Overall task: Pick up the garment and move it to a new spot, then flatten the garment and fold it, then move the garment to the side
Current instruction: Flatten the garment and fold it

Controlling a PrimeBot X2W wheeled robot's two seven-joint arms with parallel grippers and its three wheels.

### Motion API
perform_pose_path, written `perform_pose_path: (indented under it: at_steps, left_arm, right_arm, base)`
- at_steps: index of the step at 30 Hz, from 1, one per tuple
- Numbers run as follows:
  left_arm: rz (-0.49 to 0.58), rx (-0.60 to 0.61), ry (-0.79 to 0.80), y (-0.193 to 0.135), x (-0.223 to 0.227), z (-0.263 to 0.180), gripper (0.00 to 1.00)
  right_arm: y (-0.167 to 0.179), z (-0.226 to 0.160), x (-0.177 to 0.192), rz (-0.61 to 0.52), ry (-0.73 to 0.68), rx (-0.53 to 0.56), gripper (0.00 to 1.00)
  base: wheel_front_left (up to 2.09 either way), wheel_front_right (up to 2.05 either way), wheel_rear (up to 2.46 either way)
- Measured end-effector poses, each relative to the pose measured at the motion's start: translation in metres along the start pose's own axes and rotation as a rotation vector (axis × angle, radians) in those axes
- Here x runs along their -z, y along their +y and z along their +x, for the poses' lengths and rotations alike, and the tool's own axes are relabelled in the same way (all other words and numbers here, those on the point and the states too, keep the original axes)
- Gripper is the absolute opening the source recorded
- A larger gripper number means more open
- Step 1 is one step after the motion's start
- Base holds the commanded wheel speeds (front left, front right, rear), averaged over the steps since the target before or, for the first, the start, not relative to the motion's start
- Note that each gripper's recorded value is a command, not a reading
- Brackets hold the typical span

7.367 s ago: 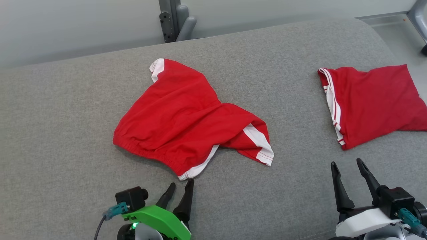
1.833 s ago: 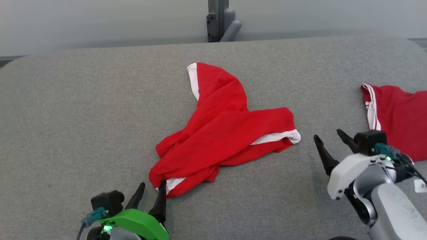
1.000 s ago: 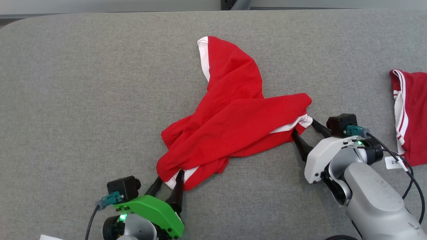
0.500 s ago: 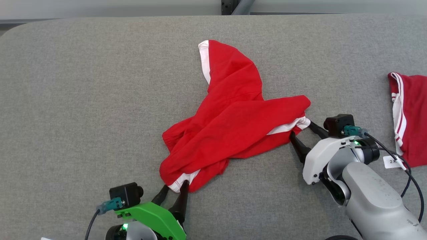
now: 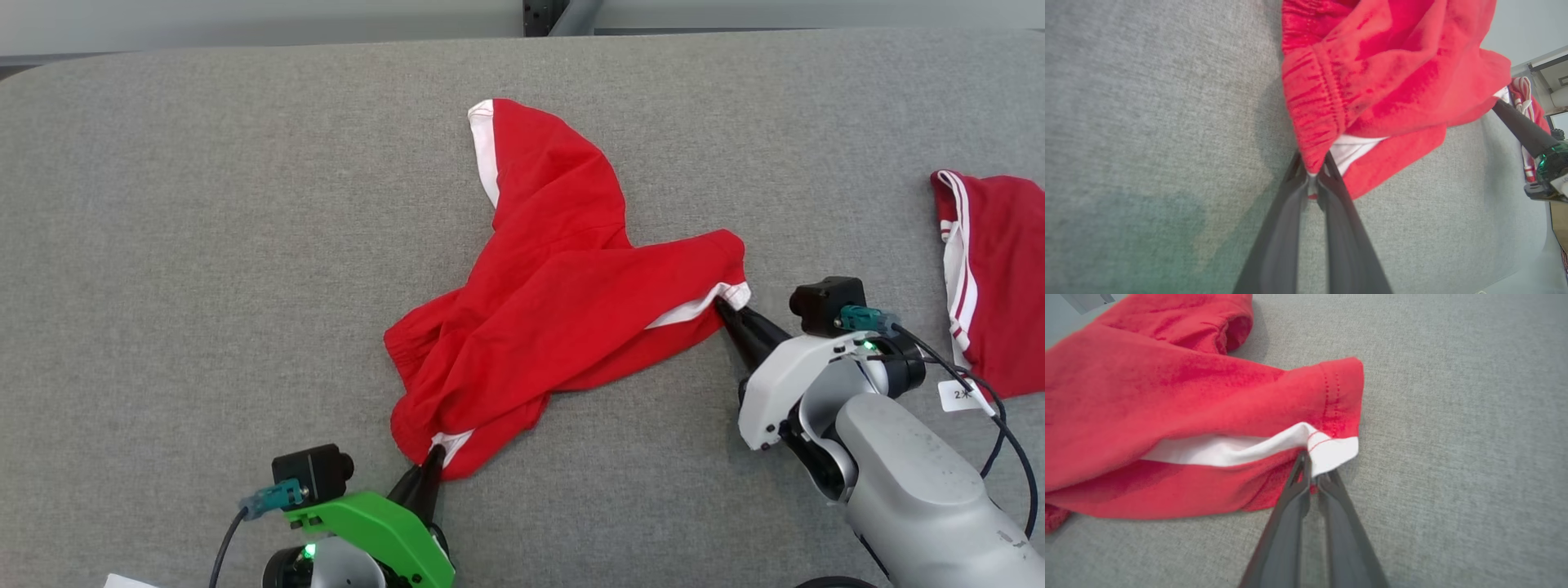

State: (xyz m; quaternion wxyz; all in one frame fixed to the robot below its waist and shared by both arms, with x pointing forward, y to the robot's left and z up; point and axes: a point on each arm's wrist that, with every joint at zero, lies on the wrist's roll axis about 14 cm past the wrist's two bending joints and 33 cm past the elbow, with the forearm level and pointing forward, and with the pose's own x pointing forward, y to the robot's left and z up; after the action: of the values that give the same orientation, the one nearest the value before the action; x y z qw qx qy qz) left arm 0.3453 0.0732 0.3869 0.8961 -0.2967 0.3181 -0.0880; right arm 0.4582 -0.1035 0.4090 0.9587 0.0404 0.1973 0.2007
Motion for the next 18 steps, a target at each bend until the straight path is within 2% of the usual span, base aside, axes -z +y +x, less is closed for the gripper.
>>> perform_pose_path:
  at_steps: [6, 11, 18]
  left_arm:
    - [-0.007, 0.033, -0.033, -0.006, -0.015, -0.003, 0.0]
    - [-0.012, 0.107, -0.108, -0.026, -0.045, -0.013, 0.0]
    - [-0.058, 0.294, -0.201, -0.076, -0.087, -0.044, 0.0]
  right_arm:
    - [-0.001, -0.009, -0.016, 0.01, -0.072, -0.008, 0.0]
    - [-0.003, -0.029, -0.034, 0.054, -0.151, -0.02, 0.0]
    - [-0.012, -0.078, -0.071, 0.133, -0.253, -0.046, 0.0]
  base:
    - [0.0, 0.0, 0.0]
    - [0.0, 0.0, 0.0]
    - [0.0, 0.0, 0.0]
